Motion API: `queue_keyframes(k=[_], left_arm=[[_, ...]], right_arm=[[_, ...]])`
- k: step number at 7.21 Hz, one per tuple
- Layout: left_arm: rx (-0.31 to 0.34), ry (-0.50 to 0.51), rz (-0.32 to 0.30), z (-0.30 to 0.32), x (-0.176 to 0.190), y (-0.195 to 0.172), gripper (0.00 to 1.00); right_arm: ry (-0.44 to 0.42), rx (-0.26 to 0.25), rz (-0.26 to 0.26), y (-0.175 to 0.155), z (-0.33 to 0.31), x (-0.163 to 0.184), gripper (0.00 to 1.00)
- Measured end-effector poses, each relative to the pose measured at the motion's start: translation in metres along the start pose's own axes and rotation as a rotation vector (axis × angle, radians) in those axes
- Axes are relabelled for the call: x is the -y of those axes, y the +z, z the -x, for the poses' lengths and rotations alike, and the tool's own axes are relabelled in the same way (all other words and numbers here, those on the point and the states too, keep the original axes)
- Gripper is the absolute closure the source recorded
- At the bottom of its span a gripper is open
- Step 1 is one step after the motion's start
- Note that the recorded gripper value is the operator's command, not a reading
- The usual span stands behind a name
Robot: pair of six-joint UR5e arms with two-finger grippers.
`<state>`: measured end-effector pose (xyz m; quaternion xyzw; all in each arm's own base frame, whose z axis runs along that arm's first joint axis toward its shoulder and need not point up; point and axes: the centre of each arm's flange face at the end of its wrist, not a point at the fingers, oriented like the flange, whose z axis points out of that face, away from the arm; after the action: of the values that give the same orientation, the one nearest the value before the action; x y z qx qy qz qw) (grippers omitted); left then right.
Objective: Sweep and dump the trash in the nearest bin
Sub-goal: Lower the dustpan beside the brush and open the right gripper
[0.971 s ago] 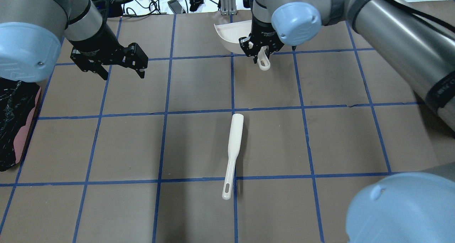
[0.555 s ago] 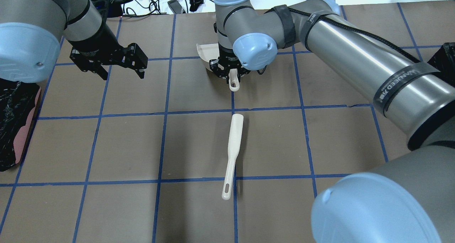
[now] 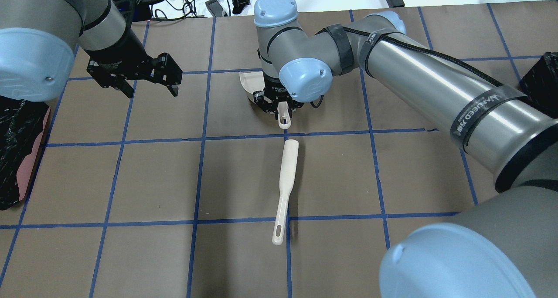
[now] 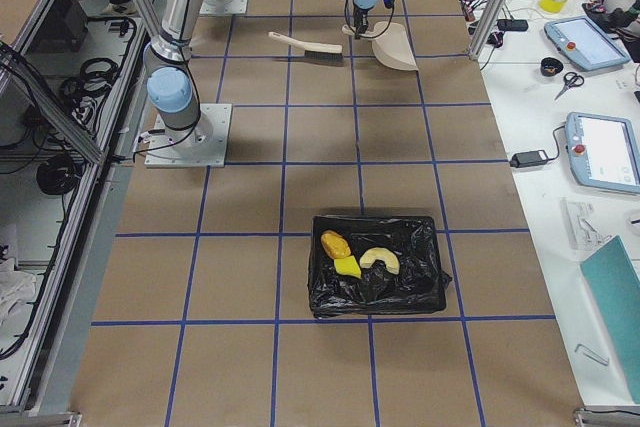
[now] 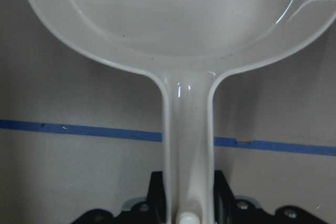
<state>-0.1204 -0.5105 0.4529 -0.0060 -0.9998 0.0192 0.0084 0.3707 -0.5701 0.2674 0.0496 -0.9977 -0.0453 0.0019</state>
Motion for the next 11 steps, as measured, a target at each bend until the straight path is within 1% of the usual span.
queue_keyframes(k=[2, 3, 6, 7, 8, 9, 10, 11], left_arm=[[-0.018, 0.003, 0.004, -0.003, 0.002, 0.003, 0.00], [-0.033, 0.004, 0.006, -0.004, 0.004, 0.005, 0.00], [-0.044, 0.016, 0.009, -0.005, 0.004, 0.007, 0.00], [-0.044, 0.040, 0.006, -0.006, 0.004, 0.005, 0.00], [-0.043, 0.069, -0.003, -0.006, 0.001, 0.000, 0.00], [-0.039, 0.093, -0.007, -0.006, -0.003, -0.006, 0.00], [-0.036, 0.104, 0.001, -0.006, -0.007, -0.010, 0.00], [-0.036, 0.108, 0.012, -0.006, -0.011, -0.012, 0.00]], right_arm=[[-0.005, -0.005, 0.010, -0.001, -0.005, -0.019, 1.00], [-0.008, -0.004, 0.012, 0.001, -0.007, -0.022, 1.00], [-0.008, 0.005, -0.006, 0.012, -0.005, -0.015, 1.00], [-0.007, 0.007, -0.010, 0.012, -0.005, -0.014, 0.96], [-0.004, 0.006, -0.013, 0.011, -0.005, -0.014, 0.61], [-0.002, 0.004, -0.018, 0.009, -0.005, -0.014, 0.35], [0.001, 0.002, -0.032, 0.007, -0.005, -0.013, 0.21], [0.004, 0.002, -0.047, 0.004, -0.006, -0.012, 0.17]])
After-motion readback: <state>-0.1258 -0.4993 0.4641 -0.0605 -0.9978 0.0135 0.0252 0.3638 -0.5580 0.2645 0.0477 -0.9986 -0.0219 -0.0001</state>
